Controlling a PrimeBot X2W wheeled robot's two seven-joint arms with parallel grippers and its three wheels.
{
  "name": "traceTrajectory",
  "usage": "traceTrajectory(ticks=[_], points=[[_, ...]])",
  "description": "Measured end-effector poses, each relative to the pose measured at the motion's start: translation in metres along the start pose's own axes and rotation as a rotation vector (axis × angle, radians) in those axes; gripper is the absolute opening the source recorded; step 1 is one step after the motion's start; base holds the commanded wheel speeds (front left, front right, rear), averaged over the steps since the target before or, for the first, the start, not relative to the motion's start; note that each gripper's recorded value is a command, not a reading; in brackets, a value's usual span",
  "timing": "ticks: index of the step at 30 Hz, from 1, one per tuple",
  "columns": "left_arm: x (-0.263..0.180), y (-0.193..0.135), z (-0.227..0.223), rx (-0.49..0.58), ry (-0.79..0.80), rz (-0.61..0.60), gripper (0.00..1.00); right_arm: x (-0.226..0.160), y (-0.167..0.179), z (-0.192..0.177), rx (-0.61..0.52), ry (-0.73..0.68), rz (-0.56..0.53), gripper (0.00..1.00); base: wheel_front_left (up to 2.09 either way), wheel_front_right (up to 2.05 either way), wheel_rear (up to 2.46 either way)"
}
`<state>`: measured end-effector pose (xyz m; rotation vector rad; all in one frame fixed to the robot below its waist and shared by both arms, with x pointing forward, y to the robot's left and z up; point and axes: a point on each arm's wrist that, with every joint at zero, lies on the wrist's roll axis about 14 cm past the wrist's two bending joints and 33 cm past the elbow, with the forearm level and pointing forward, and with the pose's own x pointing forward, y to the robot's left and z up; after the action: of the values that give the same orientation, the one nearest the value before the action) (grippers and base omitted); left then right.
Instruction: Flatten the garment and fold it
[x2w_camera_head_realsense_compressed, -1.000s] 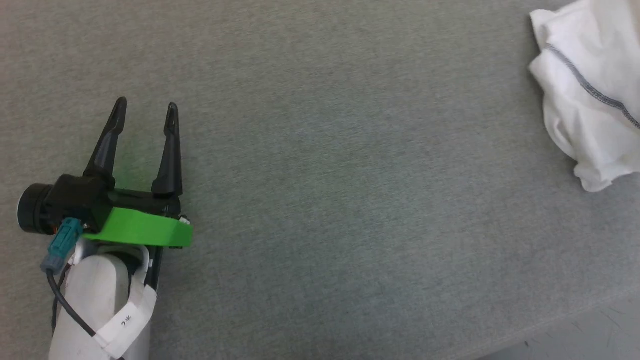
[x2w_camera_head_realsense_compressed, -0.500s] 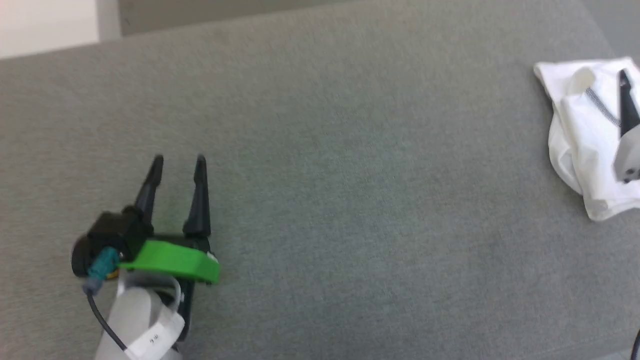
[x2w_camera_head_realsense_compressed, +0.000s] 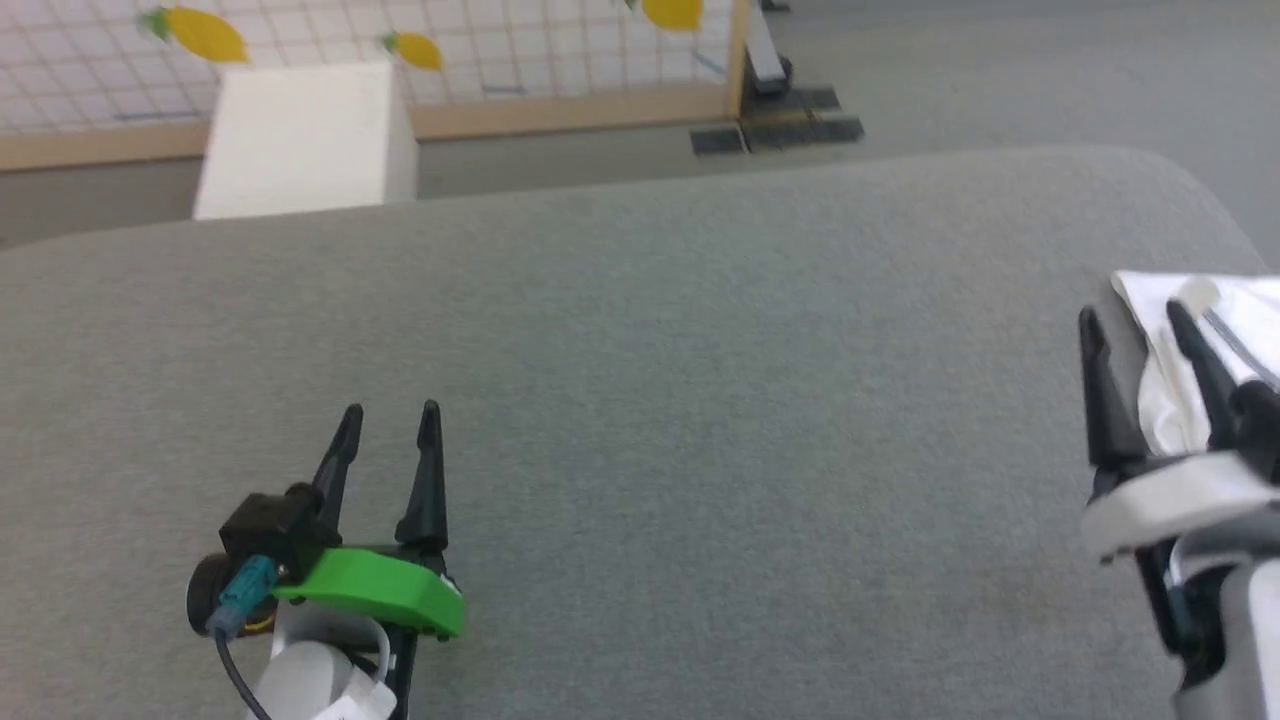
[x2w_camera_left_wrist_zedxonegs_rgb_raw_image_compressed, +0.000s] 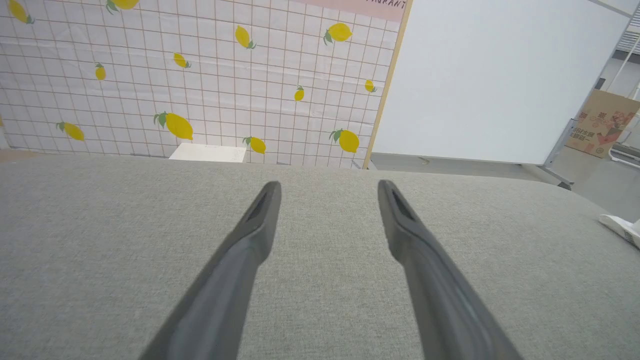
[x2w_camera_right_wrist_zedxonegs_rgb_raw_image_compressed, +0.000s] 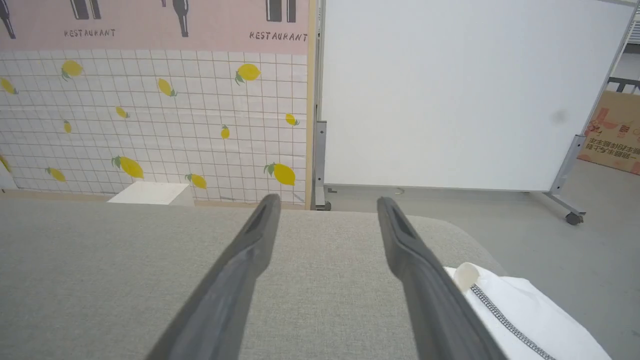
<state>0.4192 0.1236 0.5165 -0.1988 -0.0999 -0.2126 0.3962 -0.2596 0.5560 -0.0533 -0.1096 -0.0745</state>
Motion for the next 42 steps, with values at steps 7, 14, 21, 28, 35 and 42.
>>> traceTrajectory(ticks=[7,14,21,28,35,42], points=[[-0.023,0.012,0.012,0.01,-0.021,0.047,1.0,-0.023,0.034,-0.009,0.07,-0.005,0.055,1.0,0.0,0.0,0.0],[-0.044,0.021,0.017,0.014,-0.03,0.089,1.0,-0.04,0.054,-0.016,0.082,0.01,0.088,1.0,0.0,0.0,0.0],[-0.053,0.026,0.014,0.009,-0.024,0.111,1.0,-0.045,0.068,-0.021,0.076,0.027,0.123,1.0,0.0,0.0,0.0],[-0.055,0.027,0.009,0.001,-0.008,0.118,1.0,-0.042,0.073,-0.023,0.081,0.032,0.132,1.0,0.0,0.0,0.0],[-0.056,0.028,0.005,-0.005,0.004,0.122,1.0,-0.042,0.075,-0.023,0.084,0.033,0.135,1.0,0.0,0.0,0.0],[-0.056,0.028,0.004,-0.006,0.007,0.122,0.0,-0.042,0.075,-0.024,0.084,0.034,0.135,0.0,0.0,0.0,0.0]])
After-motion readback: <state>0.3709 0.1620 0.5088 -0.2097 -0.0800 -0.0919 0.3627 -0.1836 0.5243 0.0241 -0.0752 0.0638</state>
